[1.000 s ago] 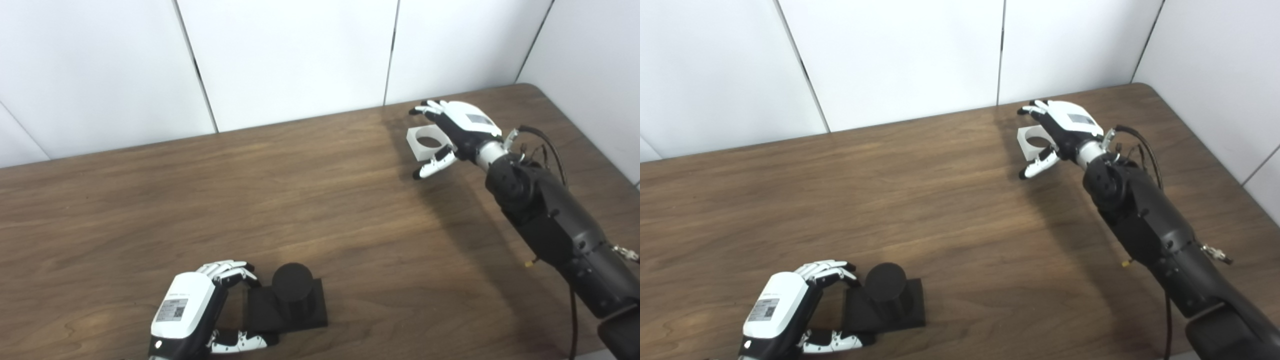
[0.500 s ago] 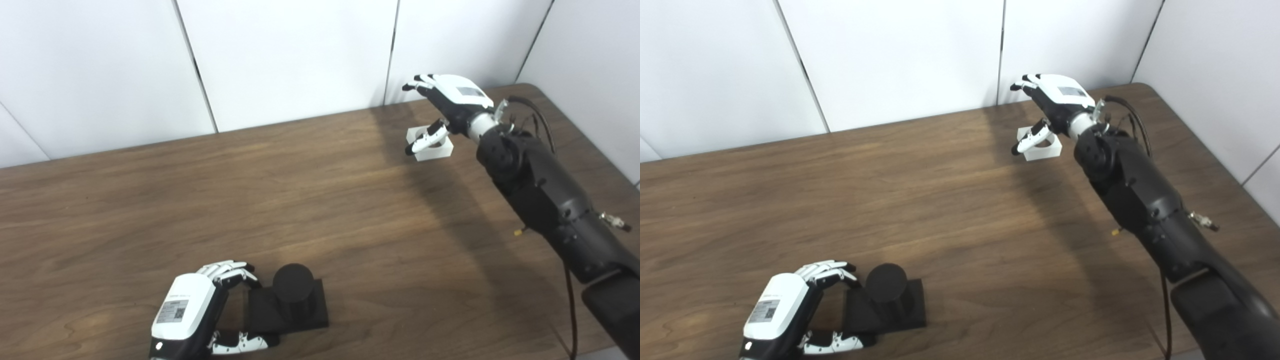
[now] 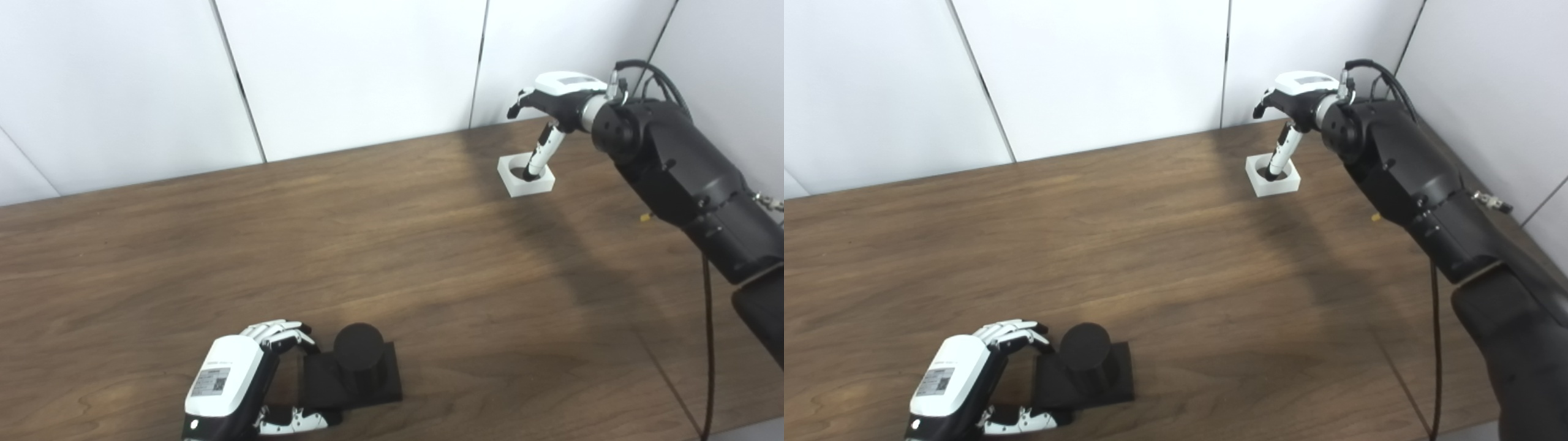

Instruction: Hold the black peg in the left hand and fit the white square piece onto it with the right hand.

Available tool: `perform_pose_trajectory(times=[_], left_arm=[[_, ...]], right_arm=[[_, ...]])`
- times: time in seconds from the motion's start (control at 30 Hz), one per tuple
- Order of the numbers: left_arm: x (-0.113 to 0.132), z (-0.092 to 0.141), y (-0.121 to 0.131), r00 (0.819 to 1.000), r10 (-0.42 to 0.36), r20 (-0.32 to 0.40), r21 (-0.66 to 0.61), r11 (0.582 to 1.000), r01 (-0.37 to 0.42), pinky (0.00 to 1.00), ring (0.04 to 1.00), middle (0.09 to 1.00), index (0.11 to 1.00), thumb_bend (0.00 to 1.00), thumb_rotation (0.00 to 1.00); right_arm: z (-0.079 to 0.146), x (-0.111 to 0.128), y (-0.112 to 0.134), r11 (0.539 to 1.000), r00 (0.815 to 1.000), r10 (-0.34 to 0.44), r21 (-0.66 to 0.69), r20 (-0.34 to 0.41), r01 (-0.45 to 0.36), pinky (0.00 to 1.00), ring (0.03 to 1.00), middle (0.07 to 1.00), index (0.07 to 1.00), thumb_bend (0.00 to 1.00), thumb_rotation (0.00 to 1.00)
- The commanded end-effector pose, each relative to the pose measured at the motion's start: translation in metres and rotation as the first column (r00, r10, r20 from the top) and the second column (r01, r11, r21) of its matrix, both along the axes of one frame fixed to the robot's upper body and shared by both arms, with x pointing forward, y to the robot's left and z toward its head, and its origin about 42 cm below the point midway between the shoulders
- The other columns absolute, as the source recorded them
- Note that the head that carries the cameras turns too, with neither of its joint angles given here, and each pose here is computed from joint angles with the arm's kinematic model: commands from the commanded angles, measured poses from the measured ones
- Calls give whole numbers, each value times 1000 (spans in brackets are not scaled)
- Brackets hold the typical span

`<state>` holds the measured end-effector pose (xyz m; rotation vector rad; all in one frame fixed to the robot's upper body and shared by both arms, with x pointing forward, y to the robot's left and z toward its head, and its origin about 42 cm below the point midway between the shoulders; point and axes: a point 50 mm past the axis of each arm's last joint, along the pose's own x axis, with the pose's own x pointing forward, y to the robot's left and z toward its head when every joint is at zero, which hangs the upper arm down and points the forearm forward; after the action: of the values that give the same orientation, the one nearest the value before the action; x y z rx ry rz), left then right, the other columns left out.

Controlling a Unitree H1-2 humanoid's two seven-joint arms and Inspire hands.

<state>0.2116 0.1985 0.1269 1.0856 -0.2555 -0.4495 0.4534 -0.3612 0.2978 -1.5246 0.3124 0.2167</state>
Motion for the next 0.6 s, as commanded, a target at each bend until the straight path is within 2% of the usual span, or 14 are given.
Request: perform_pose_trajectory(times=[0.0,0.23,0.57], left_arm=[[-11,-15,2,995,-20,-94,44,999,24,768,794,759,489,515,44],[-12,-15,2,996,-21,-87,55,998,26,771,797,758,489,515,44],[-10,-13,3,997,-14,-71,55,998,18,794,797,755,489,516,45]], right_arm=[[37,10,-1,999,996,-14,-34,90,17,1000,1000,979,851,966,214],[36,20,1,999,994,-53,-4,95,53,1000,1000,987,863,975,198],[27,36,4,996,996,-81,-34,49,83,1000,1000,996,878,988,181]])
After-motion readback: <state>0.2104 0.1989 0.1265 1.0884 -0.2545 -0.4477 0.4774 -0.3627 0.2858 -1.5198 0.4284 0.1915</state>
